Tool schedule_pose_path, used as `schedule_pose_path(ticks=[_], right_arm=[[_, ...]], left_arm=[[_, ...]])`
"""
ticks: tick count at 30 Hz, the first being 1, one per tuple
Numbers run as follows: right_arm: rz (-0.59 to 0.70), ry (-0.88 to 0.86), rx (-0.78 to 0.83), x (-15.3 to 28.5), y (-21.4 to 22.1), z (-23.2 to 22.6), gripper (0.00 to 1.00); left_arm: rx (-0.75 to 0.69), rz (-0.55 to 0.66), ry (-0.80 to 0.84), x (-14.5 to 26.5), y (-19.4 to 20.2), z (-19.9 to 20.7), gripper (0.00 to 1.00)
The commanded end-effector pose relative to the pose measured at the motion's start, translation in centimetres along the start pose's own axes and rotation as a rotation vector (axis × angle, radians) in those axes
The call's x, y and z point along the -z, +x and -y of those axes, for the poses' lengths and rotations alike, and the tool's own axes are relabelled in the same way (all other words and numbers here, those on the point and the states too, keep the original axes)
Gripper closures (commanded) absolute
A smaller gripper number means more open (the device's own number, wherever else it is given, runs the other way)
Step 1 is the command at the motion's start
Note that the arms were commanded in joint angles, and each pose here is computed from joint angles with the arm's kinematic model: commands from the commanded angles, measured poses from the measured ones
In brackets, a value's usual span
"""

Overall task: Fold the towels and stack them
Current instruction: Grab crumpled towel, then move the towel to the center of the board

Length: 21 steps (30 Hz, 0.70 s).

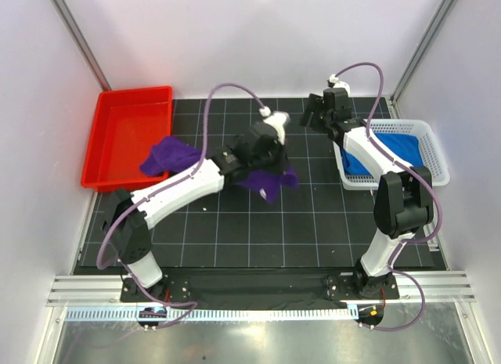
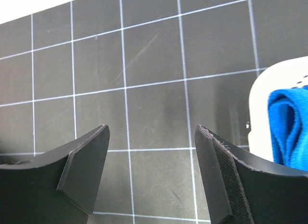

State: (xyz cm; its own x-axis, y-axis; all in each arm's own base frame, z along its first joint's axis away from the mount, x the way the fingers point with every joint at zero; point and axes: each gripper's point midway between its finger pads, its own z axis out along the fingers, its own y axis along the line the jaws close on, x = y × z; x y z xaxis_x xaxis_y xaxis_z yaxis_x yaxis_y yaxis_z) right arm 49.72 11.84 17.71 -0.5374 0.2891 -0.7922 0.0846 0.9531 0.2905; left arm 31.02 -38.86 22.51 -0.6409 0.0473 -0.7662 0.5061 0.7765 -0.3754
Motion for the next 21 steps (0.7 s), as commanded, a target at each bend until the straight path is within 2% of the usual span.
schedule_pose_path(ticks=[1,5,7,9,11,12,15,16,18,19,21], right_arm=[[0.002,-0.060,0.009,0.0,-0.2,-1.7,0.22],[-0.029,-0.092,0.033,-0.3,0.6,-2.2,0.21],[-0.043,-0.108,0.042,-0.6,1.0,-2.5,0.21],[-0.094,-0.193,0.068,-0.5,2.2,-3.9,0.22],[-0.130,-0.250,0.094,-0.5,3.2,-5.0,0.22],[-0.142,-0.277,0.132,-0.4,3.9,-6.2,0.22],[-0.172,-0.333,0.197,-0.4,5.4,-8.3,0.24],[-0.182,-0.359,0.229,-0.2,6.4,-9.8,0.24],[-0.207,-0.398,0.248,0.0,7.6,-11.1,0.27],[-0.220,-0.424,0.268,0.5,8.7,-12.4,0.29],[-0.231,-0.446,0.287,1.1,9.8,-13.9,0.35]], left_arm=[[-0.039,-0.093,0.145,2.6,4.1,6.0,1.00],[-0.043,-0.190,0.287,4.5,8.8,10.8,1.00],[-0.066,-0.222,0.311,5.4,10.6,12.2,1.00],[-0.064,-0.223,0.305,6.3,10.9,12.3,1.00],[-0.045,-0.227,0.255,6.6,11.7,10.9,0.96],[-0.038,-0.162,0.201,7.2,10.3,9.8,0.85],[-0.021,-0.109,0.042,8.0,9.5,6.0,0.79],[0.009,-0.053,-0.057,8.5,8.0,3.3,0.73],[0.070,-0.032,-0.167,9.3,7.3,-0.1,0.73],[0.123,0.048,-0.236,10.7,5.1,-2.8,0.71],[0.183,0.086,-0.330,11.8,4.7,-6.4,0.66]])
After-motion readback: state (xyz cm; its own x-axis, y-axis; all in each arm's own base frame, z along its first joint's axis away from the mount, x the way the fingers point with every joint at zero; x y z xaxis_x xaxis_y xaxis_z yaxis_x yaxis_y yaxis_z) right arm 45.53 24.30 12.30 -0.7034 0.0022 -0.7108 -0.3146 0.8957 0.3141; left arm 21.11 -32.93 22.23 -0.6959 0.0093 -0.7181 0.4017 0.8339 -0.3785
